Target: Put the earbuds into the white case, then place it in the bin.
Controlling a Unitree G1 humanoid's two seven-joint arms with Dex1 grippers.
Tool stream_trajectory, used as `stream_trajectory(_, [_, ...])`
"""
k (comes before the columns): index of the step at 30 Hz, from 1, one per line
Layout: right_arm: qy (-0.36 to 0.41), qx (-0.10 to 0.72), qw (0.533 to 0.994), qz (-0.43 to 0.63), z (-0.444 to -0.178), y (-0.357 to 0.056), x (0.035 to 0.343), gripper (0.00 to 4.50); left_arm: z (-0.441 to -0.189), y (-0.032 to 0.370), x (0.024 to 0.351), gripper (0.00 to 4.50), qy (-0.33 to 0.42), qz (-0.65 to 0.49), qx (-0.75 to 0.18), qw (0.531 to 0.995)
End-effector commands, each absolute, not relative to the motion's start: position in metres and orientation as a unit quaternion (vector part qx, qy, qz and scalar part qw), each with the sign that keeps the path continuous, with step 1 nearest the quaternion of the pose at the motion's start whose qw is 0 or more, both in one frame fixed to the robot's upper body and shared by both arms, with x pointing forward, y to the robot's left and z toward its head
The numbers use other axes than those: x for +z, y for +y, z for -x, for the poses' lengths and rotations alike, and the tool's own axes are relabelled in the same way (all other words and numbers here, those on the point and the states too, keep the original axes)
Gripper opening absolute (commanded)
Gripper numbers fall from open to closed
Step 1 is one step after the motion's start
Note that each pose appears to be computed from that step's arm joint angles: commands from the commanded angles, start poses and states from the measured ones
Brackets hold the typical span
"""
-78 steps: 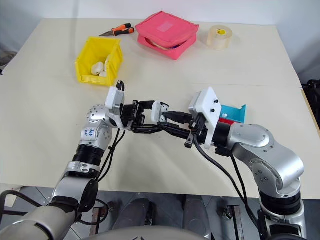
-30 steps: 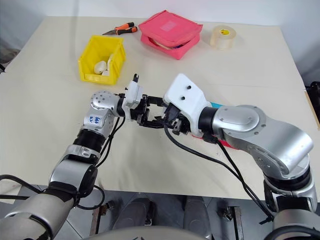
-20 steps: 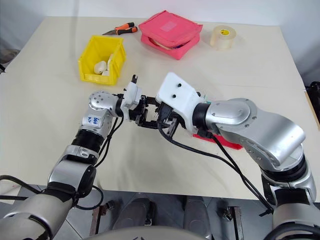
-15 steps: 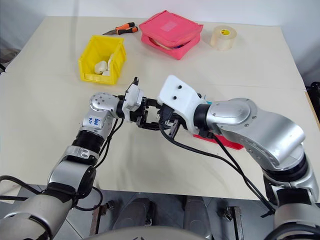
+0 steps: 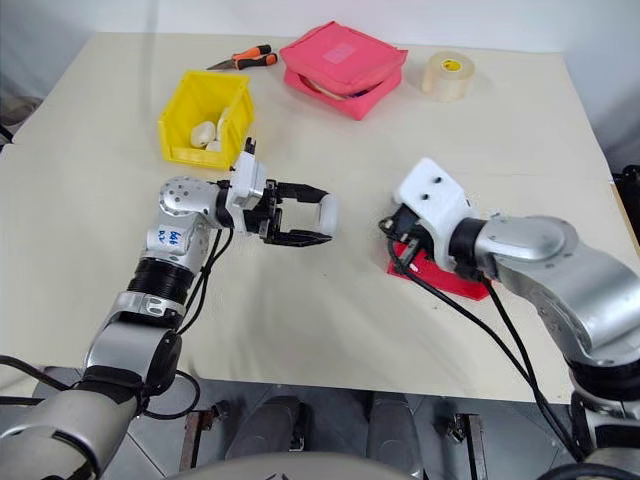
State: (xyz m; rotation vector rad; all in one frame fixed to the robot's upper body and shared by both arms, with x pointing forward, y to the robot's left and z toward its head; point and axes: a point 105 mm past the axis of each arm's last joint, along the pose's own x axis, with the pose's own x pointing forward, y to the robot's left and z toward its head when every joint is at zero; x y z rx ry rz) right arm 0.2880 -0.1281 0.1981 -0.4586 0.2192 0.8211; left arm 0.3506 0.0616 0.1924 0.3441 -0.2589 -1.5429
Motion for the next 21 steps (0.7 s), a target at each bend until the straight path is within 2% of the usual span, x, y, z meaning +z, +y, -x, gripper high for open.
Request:
stream_trajectory(1, [0.017, 0.439, 0.885, 0.156, -0.276, -0.129, 0.224, 0.02, -0.368, 0.074, 0.233, 2.81, -0.177, -0.149, -0.625, 0.745])
stream_trajectory(4, [-0.021, 0.472, 0.879, 0.061, -0.270, -0.133, 0.236, 0.91, -0.380, 0.084, 0.247, 2.81, -0.205, -0.133, -0.574, 0.782])
stream_trajectory(9, [-0.045, 0.473, 0.874, 0.104, -0.273, -0.141, 0.228, 2.69, -0.403, 0.112, 0.275, 2.81, -0.274, -0.113, -0.442, 0.847])
stream_trajectory(14, [-0.069, 0.484, 0.865, 0.109, -0.277, -0.145, 0.234, 4.46, -0.429, 0.167, 0.292, 2.81, -0.294, -0.092, -0.264, 0.914])
stream_trajectory(18, [-0.089, 0.500, 0.856, 0.102, -0.278, -0.146, 0.245, 4.48, -0.447, 0.224, 0.291, 2.81, -0.254, -0.083, -0.106, 0.958])
stream_trajectory(21, [-0.077, 0.503, 0.853, 0.113, -0.283, -0.149, 0.243, 4.48, -0.455, 0.248, 0.279, 2.81, -0.206, -0.080, -0.048, 0.974])
